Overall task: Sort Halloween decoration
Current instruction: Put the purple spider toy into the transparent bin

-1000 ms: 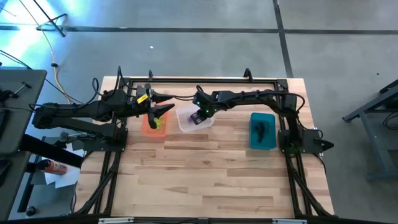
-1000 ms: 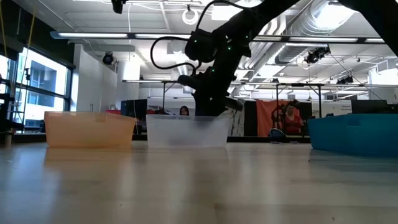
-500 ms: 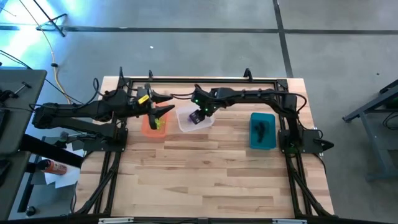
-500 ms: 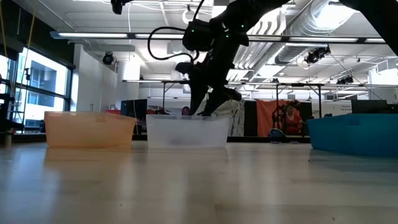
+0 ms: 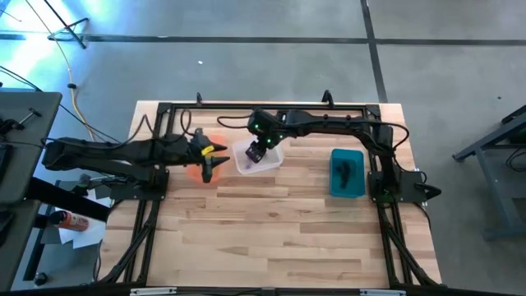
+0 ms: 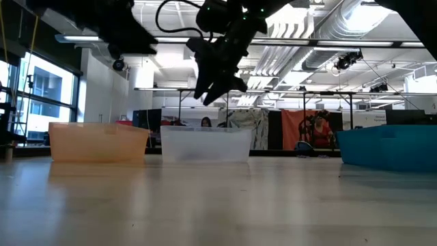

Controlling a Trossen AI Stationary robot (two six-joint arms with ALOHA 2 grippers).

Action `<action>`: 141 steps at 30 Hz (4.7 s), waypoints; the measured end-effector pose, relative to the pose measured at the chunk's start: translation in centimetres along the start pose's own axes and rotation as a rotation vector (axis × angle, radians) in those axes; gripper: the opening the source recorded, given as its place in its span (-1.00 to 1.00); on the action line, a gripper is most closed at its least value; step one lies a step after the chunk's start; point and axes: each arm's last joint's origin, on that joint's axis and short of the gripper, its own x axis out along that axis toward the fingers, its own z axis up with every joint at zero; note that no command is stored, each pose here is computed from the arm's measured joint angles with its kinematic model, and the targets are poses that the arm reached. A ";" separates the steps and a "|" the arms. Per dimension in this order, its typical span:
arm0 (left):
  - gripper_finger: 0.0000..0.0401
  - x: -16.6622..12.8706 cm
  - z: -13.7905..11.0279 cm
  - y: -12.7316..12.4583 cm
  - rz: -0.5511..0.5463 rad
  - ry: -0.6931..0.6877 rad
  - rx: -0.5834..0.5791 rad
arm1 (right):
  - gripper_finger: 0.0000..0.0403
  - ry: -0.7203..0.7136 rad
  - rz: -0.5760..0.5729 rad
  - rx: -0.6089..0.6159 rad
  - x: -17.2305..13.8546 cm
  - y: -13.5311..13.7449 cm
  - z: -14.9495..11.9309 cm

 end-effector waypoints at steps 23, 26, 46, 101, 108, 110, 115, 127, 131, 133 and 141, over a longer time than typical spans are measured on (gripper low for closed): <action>-0.15 1.9 0.0 1.3 -0.015 -0.198 -0.215 | -0.26 -0.011 -0.381 0.393 -11.6 -10.8 -9.4; -0.15 2.7 0.5 1.7 -0.007 -0.260 -0.229 | -0.26 -0.018 -0.383 0.504 -11.3 -13.8 -10.2; -0.15 6.7 5.7 4.4 0.145 -0.375 -0.149 | -0.26 0.128 -0.408 0.662 -4.3 -28.6 -10.7; -0.15 1.0 7.7 6.5 0.192 -0.458 -0.027 | -1.00 -0.495 0.142 -0.138 -11.8 -10.6 -9.5; -0.15 1.3 7.1 6.2 0.053 -0.384 -0.010 | -1.00 -0.599 0.104 -0.215 -11.0 -3.6 -10.1; -0.15 1.3 7.0 6.1 0.012 -0.368 -0.003 | -1.00 -0.621 0.094 -0.218 -11.0 -2.8 -9.7; -0.15 1.3 7.0 5.9 -0.060 -0.361 0.003 | -1.00 -0.615 0.096 -0.198 -10.7 -2.4 -9.4; -0.15 1.0 7.4 5.7 -0.124 -0.392 -0.199 | -1.00 -0.507 0.135 -0.230 -9.3 -3.5 -7.9; -0.15 0.8 7.9 5.7 -0.142 -0.441 -0.230 | -1.00 -0.321 0.106 -0.290 -6.9 -3.6 -6.0; -0.15 0.7 8.1 5.7 -0.146 -0.466 -0.225 | -1.00 -0.217 0.077 -0.319 -5.0 -3.6 -5.5; -0.15 0.3 8.7 5.6 -0.179 -0.539 -0.276 | -1.00 0.004 0.028 -0.300 2.9 -3.8 -4.0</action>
